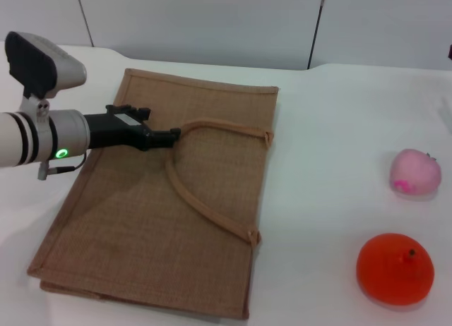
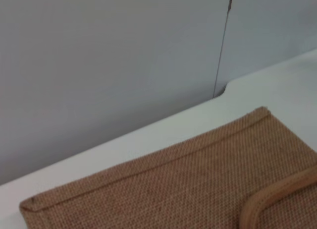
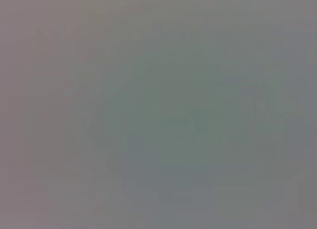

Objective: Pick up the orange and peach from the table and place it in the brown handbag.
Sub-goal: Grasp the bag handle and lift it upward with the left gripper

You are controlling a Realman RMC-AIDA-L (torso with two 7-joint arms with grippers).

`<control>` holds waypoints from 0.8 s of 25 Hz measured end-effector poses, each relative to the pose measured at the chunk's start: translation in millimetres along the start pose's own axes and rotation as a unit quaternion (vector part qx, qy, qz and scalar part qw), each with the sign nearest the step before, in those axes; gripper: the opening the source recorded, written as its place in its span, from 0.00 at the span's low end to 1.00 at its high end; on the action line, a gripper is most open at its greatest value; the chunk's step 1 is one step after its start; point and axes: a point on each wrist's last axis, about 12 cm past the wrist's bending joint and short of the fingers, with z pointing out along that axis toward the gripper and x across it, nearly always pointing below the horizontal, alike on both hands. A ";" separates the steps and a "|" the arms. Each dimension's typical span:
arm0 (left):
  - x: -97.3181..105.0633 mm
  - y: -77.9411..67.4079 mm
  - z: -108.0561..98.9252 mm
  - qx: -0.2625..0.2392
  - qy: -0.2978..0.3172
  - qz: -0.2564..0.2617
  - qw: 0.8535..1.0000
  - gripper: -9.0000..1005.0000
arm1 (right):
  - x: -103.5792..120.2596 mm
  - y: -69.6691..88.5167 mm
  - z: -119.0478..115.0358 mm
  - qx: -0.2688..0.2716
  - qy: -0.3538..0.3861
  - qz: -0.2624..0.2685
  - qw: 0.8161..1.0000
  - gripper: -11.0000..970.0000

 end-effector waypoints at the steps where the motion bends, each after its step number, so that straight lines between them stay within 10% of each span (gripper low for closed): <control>1: -0.5 -0.1 0.7 0.000 0.003 0.000 1.000 0.86 | -0.1 0.0 0.1 0.000 0.000 0.000 1.000 0.81; 20: -11.8 -5.8 12.1 0.006 0.011 0.019 1.000 0.86 | -4.5 1.7 2.6 -0.001 -0.005 0.004 1.000 0.81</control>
